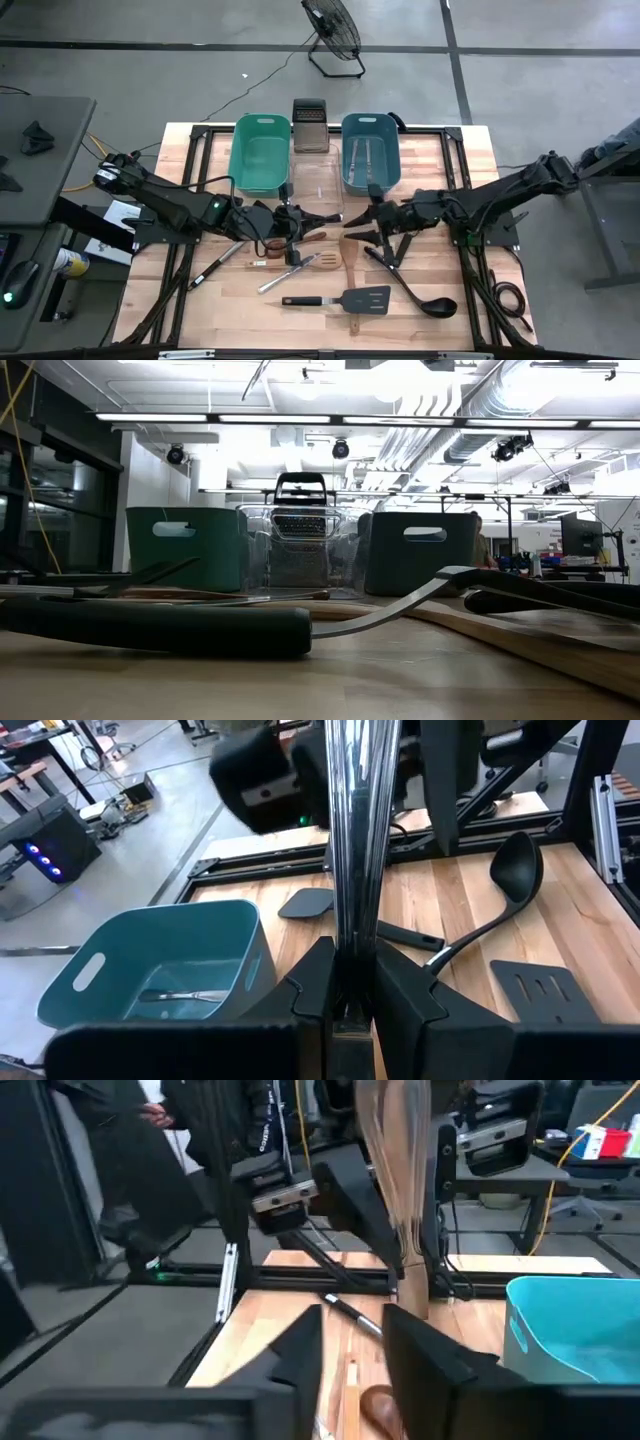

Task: Pick & Place Kitchen Items
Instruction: Put the left table knife into the blue bin

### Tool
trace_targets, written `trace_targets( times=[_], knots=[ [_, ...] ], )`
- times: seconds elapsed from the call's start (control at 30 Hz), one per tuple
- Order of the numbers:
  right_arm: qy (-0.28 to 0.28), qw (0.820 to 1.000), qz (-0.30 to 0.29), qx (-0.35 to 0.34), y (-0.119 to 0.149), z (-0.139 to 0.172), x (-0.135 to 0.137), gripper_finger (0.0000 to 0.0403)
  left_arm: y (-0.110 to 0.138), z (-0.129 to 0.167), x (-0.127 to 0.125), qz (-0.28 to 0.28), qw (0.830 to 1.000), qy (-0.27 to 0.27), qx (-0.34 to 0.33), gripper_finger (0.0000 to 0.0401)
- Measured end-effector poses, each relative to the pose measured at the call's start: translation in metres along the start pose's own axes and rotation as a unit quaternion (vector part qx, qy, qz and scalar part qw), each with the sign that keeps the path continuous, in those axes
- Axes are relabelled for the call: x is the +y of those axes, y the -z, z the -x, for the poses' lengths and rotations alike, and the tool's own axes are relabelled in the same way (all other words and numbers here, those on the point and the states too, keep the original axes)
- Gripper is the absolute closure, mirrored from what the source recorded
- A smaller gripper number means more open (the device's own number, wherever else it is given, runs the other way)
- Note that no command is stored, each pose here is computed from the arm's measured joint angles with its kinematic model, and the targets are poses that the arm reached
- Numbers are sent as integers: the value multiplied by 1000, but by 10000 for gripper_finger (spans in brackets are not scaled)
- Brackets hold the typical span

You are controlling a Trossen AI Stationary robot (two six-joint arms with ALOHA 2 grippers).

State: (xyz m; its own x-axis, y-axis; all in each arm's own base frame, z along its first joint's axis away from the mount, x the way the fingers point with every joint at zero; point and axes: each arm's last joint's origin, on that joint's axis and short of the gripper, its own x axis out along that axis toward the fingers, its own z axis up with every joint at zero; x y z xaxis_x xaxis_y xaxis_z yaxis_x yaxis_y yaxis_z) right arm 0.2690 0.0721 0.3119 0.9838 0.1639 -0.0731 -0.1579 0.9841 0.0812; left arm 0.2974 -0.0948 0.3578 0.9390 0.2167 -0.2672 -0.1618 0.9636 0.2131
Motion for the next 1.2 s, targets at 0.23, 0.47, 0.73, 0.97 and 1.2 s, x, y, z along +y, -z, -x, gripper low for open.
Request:
trace_targets(
  times=[0.23,0.47,0.73,0.97,1.2],
  knots=[
    [35,996,-3,-77,-10,-6,0,159,0,0,0,0,1000,0,1,359],
    [19,994,-6,-106,-8,-16,-1,119,0,0,0,0,1000,-1,1,359],
    [10,988,-10,-155,2,-36,-5,149,1,0,0,-2,1000,-1,3,359],
    [12,982,2,-188,8,-46,-5,171,1,0,0,-2,1000,-1,3,359],
    [17,981,12,-193,7,-56,-5,215,1,0,0,-2,1000,-1,3,359]
  ],
)
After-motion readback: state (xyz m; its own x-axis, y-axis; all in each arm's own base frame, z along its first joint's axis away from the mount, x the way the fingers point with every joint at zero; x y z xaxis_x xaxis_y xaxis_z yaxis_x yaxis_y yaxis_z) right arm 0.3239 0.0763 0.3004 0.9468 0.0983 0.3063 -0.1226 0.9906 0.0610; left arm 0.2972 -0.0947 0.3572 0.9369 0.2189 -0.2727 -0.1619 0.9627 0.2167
